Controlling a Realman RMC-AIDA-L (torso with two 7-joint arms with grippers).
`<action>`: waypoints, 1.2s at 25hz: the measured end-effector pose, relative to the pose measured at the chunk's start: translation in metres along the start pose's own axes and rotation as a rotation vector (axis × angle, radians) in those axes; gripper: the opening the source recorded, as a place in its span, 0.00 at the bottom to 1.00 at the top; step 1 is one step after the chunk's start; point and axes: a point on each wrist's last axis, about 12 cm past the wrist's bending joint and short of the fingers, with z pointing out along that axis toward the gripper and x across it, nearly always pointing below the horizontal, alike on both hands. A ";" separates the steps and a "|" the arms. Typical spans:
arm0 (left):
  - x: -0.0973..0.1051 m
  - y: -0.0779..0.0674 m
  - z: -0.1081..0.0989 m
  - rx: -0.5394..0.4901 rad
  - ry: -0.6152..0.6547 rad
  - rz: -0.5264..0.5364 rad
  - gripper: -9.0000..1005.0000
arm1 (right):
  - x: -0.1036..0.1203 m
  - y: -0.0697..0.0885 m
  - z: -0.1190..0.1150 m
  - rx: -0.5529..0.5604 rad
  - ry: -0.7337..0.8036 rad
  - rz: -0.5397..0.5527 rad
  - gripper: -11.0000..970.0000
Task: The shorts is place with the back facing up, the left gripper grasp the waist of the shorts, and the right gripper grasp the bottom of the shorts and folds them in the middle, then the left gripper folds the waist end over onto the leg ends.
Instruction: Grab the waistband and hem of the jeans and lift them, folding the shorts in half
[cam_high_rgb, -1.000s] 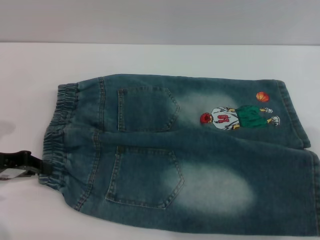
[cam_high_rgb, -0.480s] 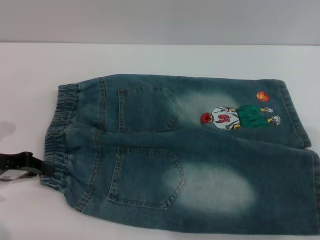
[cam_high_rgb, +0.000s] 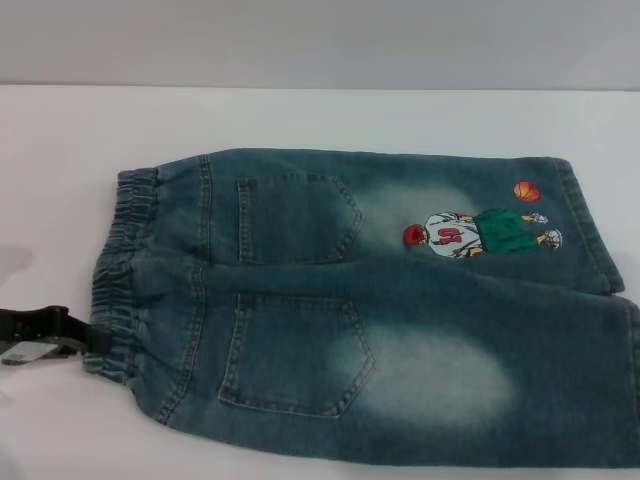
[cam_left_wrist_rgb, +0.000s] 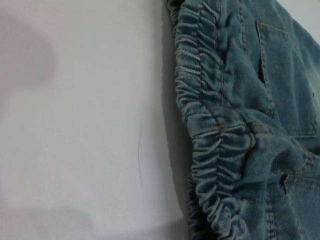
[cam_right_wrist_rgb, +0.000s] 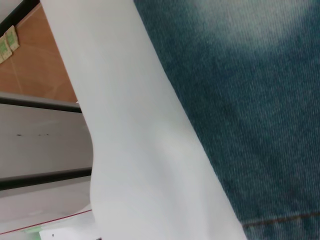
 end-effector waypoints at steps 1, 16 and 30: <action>0.000 0.000 0.000 0.000 0.000 0.000 0.06 | 0.000 0.000 0.000 0.000 0.000 0.000 0.60; 0.003 0.002 -0.001 0.000 0.003 -0.002 0.06 | -0.004 -0.001 0.002 0.016 -0.011 -0.002 0.60; 0.004 0.003 -0.002 0.000 0.004 -0.002 0.06 | -0.013 0.000 -0.004 0.036 -0.025 -0.020 0.60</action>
